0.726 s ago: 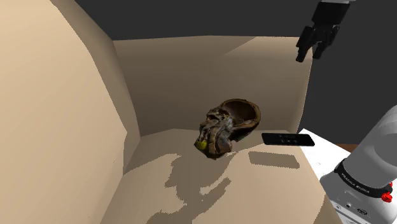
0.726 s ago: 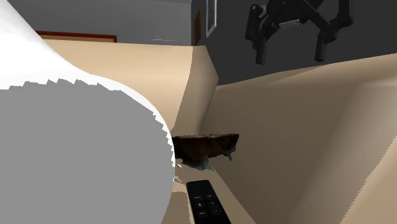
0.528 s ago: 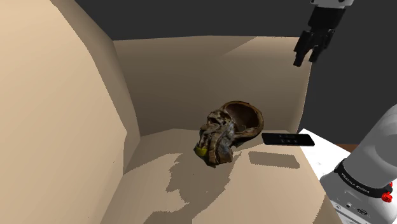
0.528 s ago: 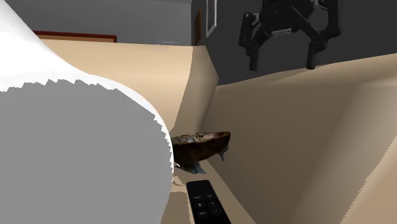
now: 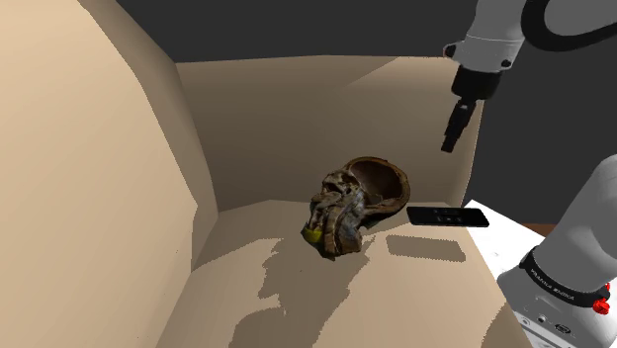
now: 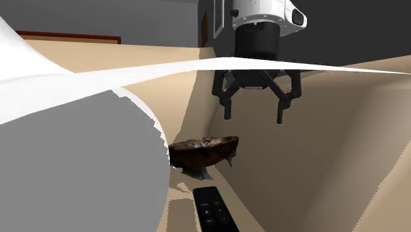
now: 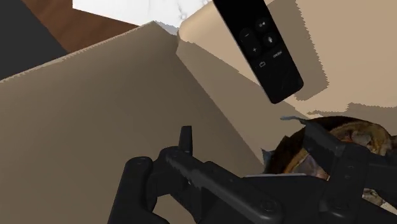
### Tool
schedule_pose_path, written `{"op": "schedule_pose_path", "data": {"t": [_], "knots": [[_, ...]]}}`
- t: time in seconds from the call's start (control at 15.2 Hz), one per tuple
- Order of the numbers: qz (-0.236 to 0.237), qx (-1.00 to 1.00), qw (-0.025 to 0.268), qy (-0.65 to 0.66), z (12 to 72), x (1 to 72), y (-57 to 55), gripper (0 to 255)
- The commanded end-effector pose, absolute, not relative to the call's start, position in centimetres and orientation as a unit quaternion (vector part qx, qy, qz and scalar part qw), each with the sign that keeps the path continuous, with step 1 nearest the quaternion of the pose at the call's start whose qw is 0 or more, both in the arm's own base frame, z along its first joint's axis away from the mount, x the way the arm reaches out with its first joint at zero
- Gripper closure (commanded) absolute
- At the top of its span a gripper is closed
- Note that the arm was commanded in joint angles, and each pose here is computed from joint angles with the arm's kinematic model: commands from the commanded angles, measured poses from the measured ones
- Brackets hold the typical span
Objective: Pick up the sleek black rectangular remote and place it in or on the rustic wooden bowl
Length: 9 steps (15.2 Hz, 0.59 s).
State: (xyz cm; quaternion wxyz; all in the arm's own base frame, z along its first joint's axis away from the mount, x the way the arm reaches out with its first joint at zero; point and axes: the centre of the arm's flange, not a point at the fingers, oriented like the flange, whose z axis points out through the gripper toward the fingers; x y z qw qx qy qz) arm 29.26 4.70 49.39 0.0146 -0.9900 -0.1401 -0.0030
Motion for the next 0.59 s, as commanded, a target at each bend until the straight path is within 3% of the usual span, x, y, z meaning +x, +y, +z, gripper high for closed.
{"op": "schedule_pose_path", "data": {"t": [0.0,0.53], "knots": [[-0.003,-0.981,0.010,-0.194,47.3,28.4,6.2,0],[0.002,-0.919,-0.007,-0.394,38.5,24.5,11.2,0]]}}
